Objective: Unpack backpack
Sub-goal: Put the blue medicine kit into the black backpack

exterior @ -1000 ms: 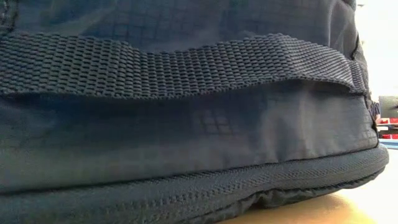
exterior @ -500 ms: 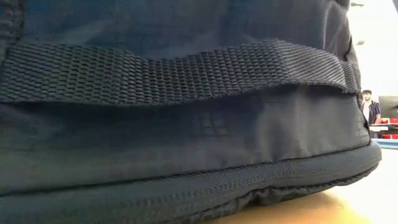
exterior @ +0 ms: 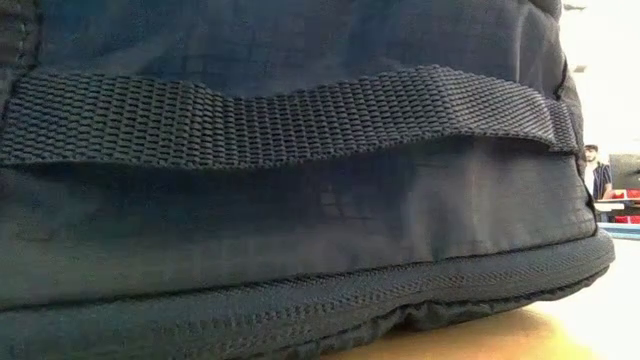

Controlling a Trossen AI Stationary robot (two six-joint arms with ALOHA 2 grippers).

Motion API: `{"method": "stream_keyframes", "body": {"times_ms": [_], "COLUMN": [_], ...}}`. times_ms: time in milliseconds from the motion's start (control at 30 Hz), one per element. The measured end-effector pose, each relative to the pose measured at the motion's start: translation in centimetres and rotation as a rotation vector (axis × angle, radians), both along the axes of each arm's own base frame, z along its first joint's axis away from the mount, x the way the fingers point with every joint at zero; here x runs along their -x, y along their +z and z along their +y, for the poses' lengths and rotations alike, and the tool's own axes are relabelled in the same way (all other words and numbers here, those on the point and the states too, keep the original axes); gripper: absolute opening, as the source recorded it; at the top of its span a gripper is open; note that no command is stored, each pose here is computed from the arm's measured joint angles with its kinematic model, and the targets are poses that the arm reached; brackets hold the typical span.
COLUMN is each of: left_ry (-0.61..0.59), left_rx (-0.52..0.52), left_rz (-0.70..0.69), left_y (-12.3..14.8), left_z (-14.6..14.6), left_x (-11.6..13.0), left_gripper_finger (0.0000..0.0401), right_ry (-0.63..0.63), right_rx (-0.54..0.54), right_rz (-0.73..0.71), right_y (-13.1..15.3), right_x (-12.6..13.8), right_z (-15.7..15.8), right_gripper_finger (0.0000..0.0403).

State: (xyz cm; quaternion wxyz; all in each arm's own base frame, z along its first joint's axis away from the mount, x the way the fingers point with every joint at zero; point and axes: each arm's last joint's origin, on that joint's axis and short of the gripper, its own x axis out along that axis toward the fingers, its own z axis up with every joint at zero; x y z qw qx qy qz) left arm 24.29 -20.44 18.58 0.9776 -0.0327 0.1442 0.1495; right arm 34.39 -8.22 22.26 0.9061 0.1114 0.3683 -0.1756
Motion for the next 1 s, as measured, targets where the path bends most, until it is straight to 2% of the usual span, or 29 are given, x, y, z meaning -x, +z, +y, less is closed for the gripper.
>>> {"method": "stream_keyframes", "body": {"times_ms": [133, 233, 333, 433, 633, 767, 1000], "left_ry": [-0.034, -0.015, 0.044, 0.153, 0.380, 0.416, 0.451], "left_rx": [0.025, 0.019, 0.040, 0.040, -0.091, -0.117, -0.081], "left_rz": [0.091, 0.177, 0.257, 0.345, 0.450, 0.504, 0.583], "left_y": [-1.1, -2.3, -3.1, -3.8, -4.7, -4.2, -2.6], "left_z": [2.4, 4.3, 6.1, 7.5, 9.3, 9.8, 10.0], "left_x": [-2.4, -3.7, -4.1, -3.6, -1.4, -0.2, 2.7], "left_gripper_finger": [0.0119, 0.0108, 0.0098, 0.0088, 0.0076, 0.0076, 0.0076], "right_ry": [-0.043, -0.009, 0.049, 0.105, 0.137, 0.141, 0.128], "right_rx": [-0.014, -0.083, -0.092, -0.078, -0.054, -0.056, -0.130], "right_rz": [0.097, 0.118, 0.140, 0.144, 0.153, 0.212, 0.485], "right_y": [-2.7, -4.3, -5.3, -5.8, -6.5, -7.4, -8.9], "right_x": [-0.3, -0.9, -1.8, -3.1, -5.4, -5.8, -3.8], "right_z": [-1.6, -2.4, -2.7, -3.0, -3.6, -4.0, -2.6], "right_gripper_finger": [0.0270, 0.0262, 0.0257, 0.0255, 0.0254, 0.0254, 0.0254]}}
